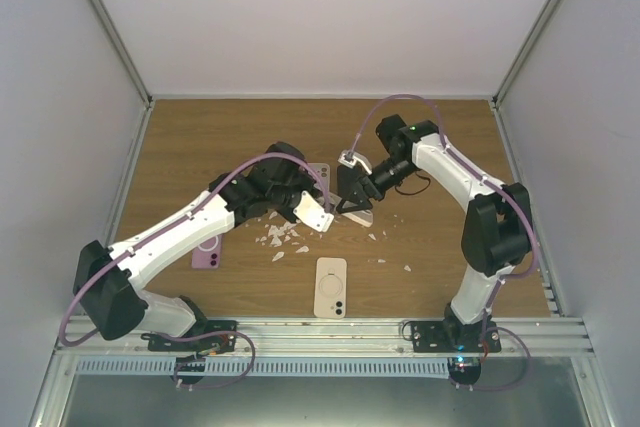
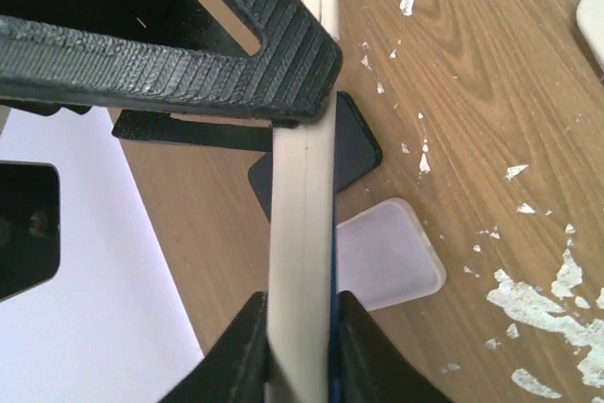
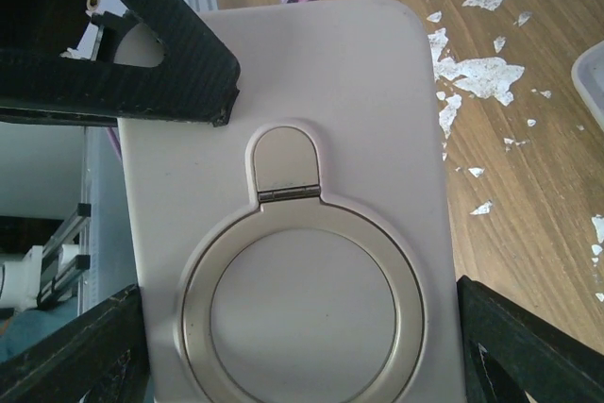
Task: Take the phone out of the phone case
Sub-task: Adjust the phone.
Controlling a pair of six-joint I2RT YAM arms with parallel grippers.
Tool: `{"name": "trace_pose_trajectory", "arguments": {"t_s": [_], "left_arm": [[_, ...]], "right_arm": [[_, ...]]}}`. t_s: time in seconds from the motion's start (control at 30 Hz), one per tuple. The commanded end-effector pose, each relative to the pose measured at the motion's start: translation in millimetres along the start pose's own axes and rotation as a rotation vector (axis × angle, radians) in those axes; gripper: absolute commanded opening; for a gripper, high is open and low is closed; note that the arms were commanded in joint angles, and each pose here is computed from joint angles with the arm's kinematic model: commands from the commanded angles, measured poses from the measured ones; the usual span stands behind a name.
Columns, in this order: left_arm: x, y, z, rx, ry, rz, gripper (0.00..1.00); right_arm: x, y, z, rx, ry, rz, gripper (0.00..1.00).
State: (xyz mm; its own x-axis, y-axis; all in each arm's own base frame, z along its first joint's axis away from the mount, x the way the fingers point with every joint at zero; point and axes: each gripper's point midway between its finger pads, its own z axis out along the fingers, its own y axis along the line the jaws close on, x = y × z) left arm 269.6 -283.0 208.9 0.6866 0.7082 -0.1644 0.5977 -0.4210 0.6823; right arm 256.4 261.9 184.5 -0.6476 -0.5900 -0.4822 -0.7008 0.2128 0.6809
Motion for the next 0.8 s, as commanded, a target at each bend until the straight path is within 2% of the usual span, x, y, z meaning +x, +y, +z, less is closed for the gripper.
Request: {"name": "trace_pose_trajectory", "arguments": {"t_s": [0.0,0.13,0.17,0.2,0.27,0.37,0.57,0.77], "left_arm": [[-13.6,16.1,-11.8,-0.071,-0.058,-0.054,0.11],[-20.8,16.6,-17.5,-0.071,-0.1,-0.137,0.0],[-22.1,18.4,-19.9,-0.076,-0.113,-0.166,0.0],[-24.8,21.1,-23.2,-0.078,-0.139,-0.204,0.0],[-27.9,30.0,-32.2,-0.079,-0.194,-0.306,0.0],[-28.3,52.2,-52.1,-0.085,-0.292,-0.489,0.0],[-35.6,92.4,-96.1,-0.101,-0.52,-0.774,0.0],[-27.4,129.7,-138.5,-0.12,-0.715,-1.031,0.0]], "right_arm": [[-10.6,28.1,-6.1,-0.075,-0.058,-0.03,0.52],[-15.9,33.9,-11.0,-0.078,-0.066,-0.049,0.55],[-19.8,36.0,-15.1,-0.074,-0.072,-0.064,0.6],[-23.9,38.3,-20.2,-0.077,-0.083,-0.075,0.72],[-37.5,40.4,-38.3,-0.075,-0.134,-0.099,0.87],[-60.0,36.4,-74.4,-0.02,-0.227,-0.147,0.99],[-96.8,32.7,-159.3,0.064,-0.447,-0.219,1.0],[-109.1,35.2,-231.8,0.144,-0.668,-0.269,1.0]]}}
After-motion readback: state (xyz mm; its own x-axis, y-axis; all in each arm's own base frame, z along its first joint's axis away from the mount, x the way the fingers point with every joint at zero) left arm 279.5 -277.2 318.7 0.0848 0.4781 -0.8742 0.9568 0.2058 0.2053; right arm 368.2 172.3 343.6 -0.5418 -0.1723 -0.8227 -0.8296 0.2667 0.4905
